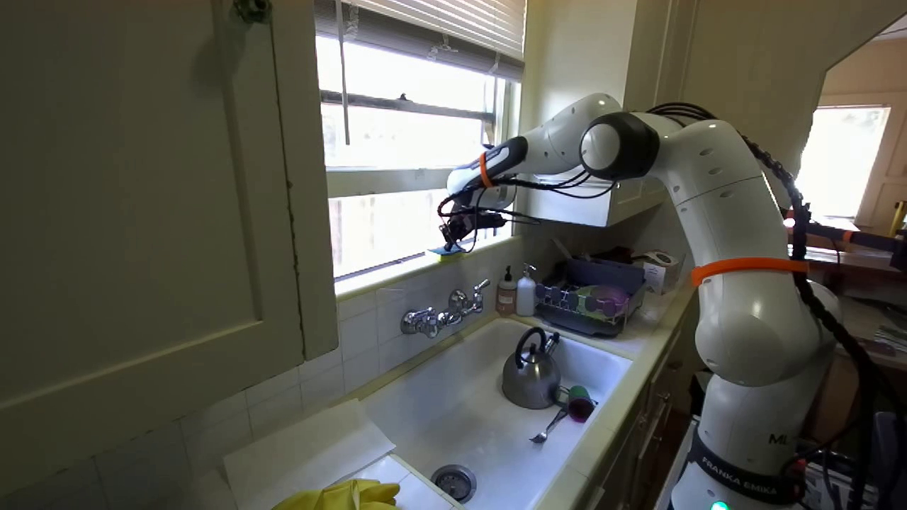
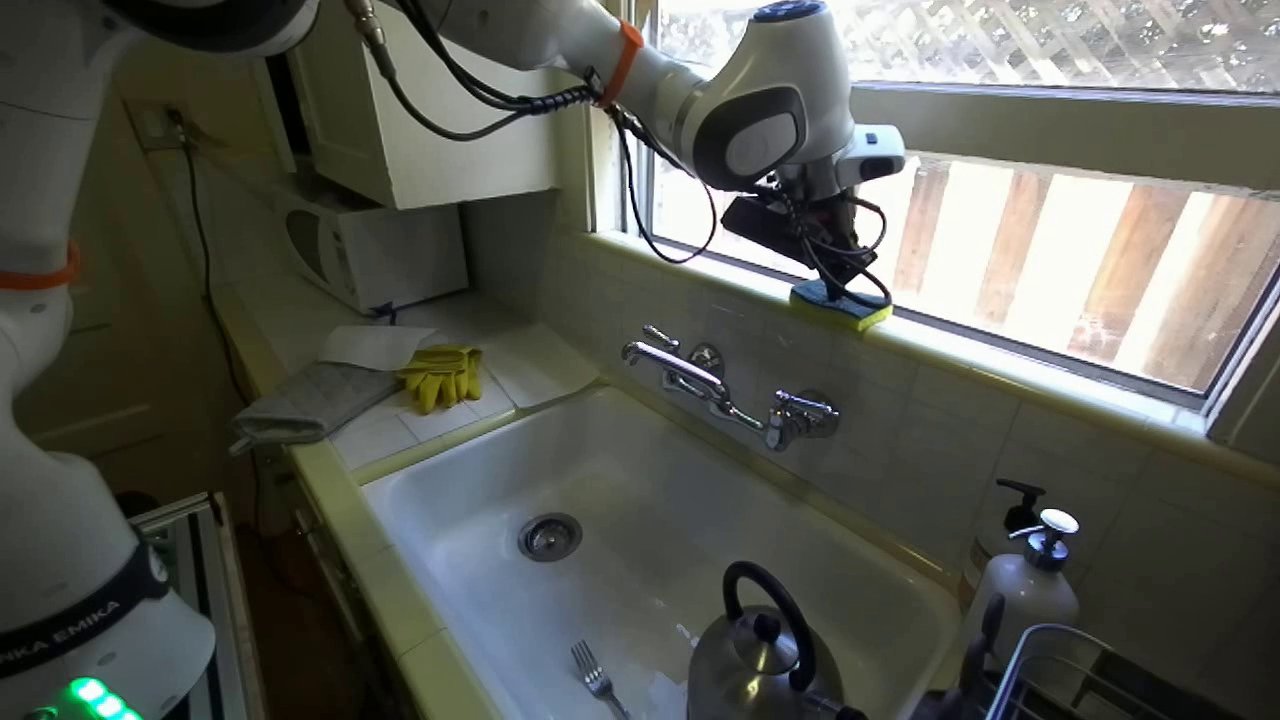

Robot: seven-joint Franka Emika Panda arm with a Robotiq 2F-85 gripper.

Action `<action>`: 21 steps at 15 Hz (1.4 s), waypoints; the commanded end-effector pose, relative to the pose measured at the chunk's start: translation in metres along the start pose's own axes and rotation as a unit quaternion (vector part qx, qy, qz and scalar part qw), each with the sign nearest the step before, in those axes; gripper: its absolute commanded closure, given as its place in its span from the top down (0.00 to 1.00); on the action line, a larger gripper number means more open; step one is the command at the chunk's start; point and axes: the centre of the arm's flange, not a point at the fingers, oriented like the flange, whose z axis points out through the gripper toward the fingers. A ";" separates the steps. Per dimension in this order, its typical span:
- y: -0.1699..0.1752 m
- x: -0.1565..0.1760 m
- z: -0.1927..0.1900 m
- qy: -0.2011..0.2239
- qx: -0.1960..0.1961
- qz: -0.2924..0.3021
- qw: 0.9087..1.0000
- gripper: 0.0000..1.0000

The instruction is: Use the sponge to wipe the window seal

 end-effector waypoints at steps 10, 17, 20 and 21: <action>-0.010 0.005 -0.025 0.016 0.004 -0.023 1.000 0.32; -0.013 0.001 -0.070 0.020 0.001 -0.033 0.999 0.85; -0.014 -0.006 -0.088 0.006 -0.006 -0.040 0.999 1.00; -0.014 -0.008 -0.094 0.001 -0.009 -0.039 0.999 1.00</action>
